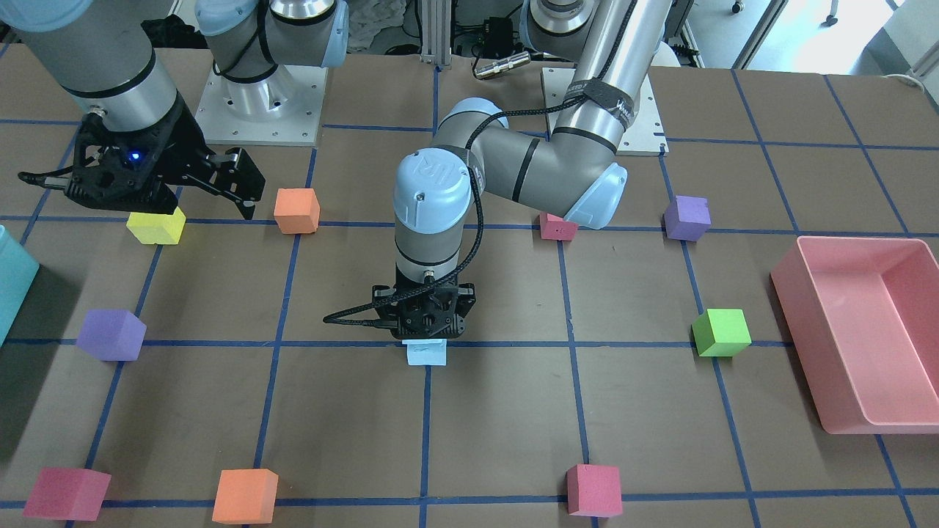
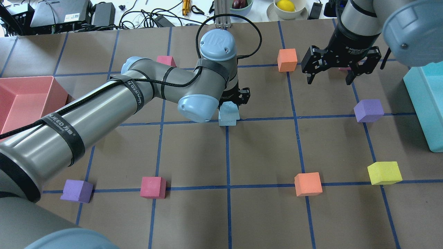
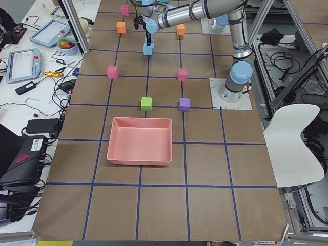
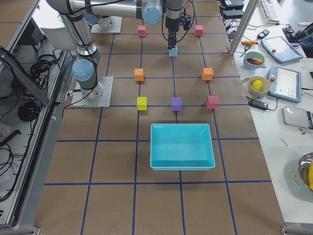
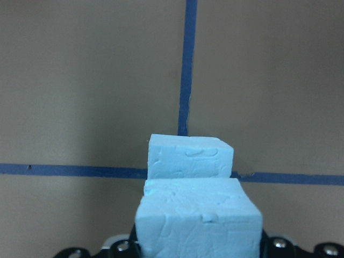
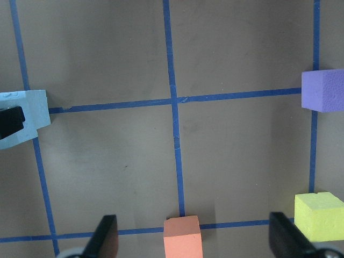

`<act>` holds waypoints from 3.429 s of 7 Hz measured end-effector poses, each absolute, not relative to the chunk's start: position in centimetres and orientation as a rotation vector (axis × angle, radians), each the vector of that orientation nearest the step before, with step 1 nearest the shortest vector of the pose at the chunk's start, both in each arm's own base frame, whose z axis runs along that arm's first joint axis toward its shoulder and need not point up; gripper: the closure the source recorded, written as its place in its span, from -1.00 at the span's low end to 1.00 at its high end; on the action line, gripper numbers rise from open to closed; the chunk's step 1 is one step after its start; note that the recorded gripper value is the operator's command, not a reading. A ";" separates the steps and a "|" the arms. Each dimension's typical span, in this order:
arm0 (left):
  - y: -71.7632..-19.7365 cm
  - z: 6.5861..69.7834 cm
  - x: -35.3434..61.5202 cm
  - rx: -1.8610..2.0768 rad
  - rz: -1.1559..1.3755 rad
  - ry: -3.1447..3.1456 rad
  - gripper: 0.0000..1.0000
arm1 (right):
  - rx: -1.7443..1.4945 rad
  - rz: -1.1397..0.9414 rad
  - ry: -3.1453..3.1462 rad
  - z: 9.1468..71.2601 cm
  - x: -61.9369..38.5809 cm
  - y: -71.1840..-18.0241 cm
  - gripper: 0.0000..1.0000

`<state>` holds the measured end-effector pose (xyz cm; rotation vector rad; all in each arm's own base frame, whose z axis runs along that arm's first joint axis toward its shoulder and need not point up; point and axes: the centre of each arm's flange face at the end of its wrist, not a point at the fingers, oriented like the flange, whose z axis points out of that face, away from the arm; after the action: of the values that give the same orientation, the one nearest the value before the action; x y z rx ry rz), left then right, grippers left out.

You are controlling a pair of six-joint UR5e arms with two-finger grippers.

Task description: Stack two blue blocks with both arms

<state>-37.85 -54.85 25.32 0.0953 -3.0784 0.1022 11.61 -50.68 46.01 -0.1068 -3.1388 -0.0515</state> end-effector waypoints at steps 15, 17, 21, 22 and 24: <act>-55.9 25.1 -37.6 0.088 0.133 -3.105 -1.00 | -0.110 -0.035 -3.142 46.8 11.7 -50.3 -1.00; -55.5 26.5 -37.0 0.093 0.143 -3.099 -1.00 | -0.105 -0.032 -3.141 46.9 11.7 -50.4 -1.00; -56.2 34.3 -30.0 0.050 0.129 -3.097 -1.00 | -0.102 -0.029 -3.143 47.0 11.7 -50.4 -1.00; -56.3 37.2 -26.0 -0.006 0.136 -3.109 -1.00 | -0.101 -0.028 -3.143 47.0 11.7 -50.4 -1.00; -54.9 42.9 -17.4 -0.085 0.090 -3.135 -1.00 | -0.100 -0.026 -3.143 47.1 11.7 -50.4 -1.00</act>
<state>-17.39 -54.85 42.86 -0.0850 -3.1345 0.0903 11.74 -50.37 47.07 -0.0999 -3.1430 -0.0264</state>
